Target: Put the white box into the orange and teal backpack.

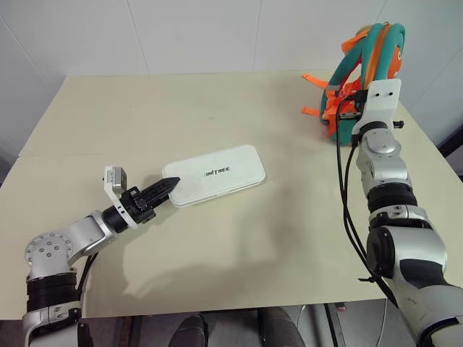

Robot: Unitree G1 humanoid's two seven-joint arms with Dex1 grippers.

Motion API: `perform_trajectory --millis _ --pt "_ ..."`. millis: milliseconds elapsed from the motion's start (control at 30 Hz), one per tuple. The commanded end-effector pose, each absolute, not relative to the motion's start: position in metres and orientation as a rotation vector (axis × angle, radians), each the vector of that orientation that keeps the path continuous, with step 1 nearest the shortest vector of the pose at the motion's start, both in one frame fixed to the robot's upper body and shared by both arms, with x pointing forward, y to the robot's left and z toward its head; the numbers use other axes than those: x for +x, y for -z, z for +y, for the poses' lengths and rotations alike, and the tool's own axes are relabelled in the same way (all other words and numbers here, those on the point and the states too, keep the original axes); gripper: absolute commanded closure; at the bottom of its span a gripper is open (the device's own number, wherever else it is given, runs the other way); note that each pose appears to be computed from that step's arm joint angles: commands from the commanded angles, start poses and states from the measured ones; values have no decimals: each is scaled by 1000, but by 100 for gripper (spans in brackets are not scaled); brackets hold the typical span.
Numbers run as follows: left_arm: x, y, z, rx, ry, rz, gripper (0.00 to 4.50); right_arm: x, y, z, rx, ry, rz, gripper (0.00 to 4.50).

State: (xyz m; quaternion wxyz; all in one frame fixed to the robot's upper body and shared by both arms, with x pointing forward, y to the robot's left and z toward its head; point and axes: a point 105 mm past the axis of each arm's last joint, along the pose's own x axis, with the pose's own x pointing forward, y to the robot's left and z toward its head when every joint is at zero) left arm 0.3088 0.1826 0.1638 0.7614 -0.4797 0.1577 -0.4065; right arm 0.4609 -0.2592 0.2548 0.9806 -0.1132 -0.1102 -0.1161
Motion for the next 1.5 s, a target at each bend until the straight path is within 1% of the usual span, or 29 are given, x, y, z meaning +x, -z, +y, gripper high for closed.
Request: perform_trajectory --millis 33,267,467,533,633,900,1067,1233,1367,1500 --pt "308 -177 185 -1018 929 306 323 447 -281 -238 -243 123 -331 428" --pt "309 -177 188 -1012 931 314 323 418 -264 -214 -232 -64 -283 428" --pt "315 -181 196 -999 924 312 323 385 -260 -184 -181 -287 -258 428" --pt "316 -181 197 -996 923 310 323 379 -258 -180 -173 -325 -240 428" --pt "320 -184 206 -984 905 300 323 357 -252 -162 -187 -468 -214 428" --pt "327 -189 225 -949 868 290 323 310 -242 -140 -221 -705 -174 428" --pt "329 -190 232 -931 858 289 323 295 -241 -143 -253 -763 -158 428" --pt "329 -188 237 -926 853 291 323 273 -232 -156 -319 -850 -80 428" --pt "331 -186 238 -924 853 293 323 263 -225 -174 -380 -880 -4 428" --pt "333 -185 236 -921 859 295 323 261 -219 -200 -463 -853 82 428"
